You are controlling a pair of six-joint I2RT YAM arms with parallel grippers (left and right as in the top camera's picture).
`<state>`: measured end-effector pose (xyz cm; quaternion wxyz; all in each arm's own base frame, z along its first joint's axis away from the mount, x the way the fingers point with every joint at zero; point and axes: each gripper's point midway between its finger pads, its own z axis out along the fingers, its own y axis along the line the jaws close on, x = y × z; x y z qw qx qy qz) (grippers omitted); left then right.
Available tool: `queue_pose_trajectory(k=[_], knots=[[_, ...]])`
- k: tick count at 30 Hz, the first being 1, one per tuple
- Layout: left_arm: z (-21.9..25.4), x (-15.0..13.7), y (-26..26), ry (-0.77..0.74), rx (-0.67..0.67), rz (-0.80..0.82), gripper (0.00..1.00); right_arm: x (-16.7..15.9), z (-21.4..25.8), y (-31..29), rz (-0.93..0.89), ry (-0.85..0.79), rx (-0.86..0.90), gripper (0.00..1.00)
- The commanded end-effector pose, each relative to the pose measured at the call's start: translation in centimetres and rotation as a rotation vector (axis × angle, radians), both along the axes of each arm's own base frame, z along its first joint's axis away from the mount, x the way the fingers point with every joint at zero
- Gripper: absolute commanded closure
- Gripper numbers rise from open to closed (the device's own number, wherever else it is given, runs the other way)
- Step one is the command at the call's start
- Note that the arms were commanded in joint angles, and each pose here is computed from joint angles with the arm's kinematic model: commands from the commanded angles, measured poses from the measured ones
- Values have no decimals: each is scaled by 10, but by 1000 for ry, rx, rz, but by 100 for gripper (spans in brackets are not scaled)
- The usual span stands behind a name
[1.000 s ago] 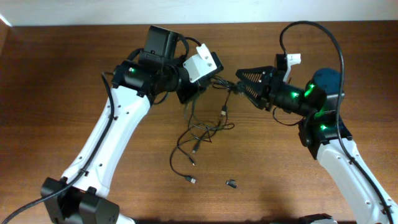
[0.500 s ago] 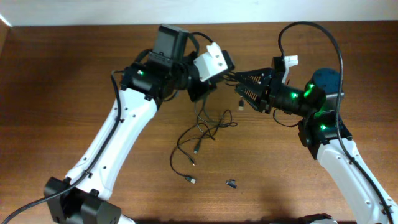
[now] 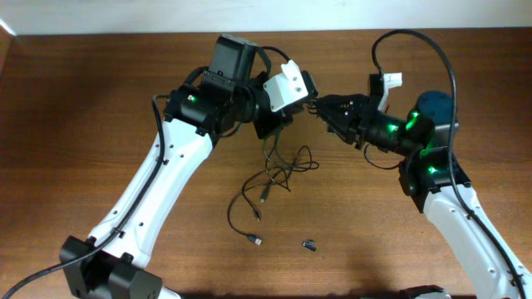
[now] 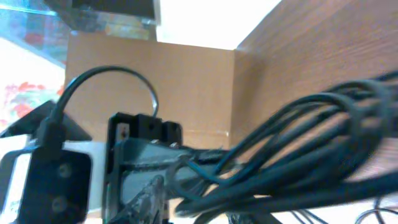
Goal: Untangle cables
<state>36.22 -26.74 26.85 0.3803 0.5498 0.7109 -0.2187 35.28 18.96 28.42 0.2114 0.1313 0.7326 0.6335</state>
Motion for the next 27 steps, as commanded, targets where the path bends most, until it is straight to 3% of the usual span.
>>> queue_pose_trajectory(k=[1,2,3,10,15,17,19,27], knots=[[6,-4,1,14,-11,-1,100,8,-11,-6,-68,8,-53,83],[6,-4,0,13,-11,-2,100,8,-11,-6,-67,9,-55,94],[6,-5,0,11,-12,-3,100,8,-11,-6,-68,8,-55,96],[6,-4,0,11,-12,-2,100,4,-7,-3,-28,-59,-75,96],[12,5,-1,-23,-26,21,100,-44,74,17,250,-724,-53,96],[14,21,6,-14,-29,142,100,-68,92,19,332,-920,-51,96],[18,39,15,-4,-47,287,100,-84,96,20,397,-1013,-59,96],[15,77,68,84,-89,786,100,-113,77,20,596,-1150,-103,96]])
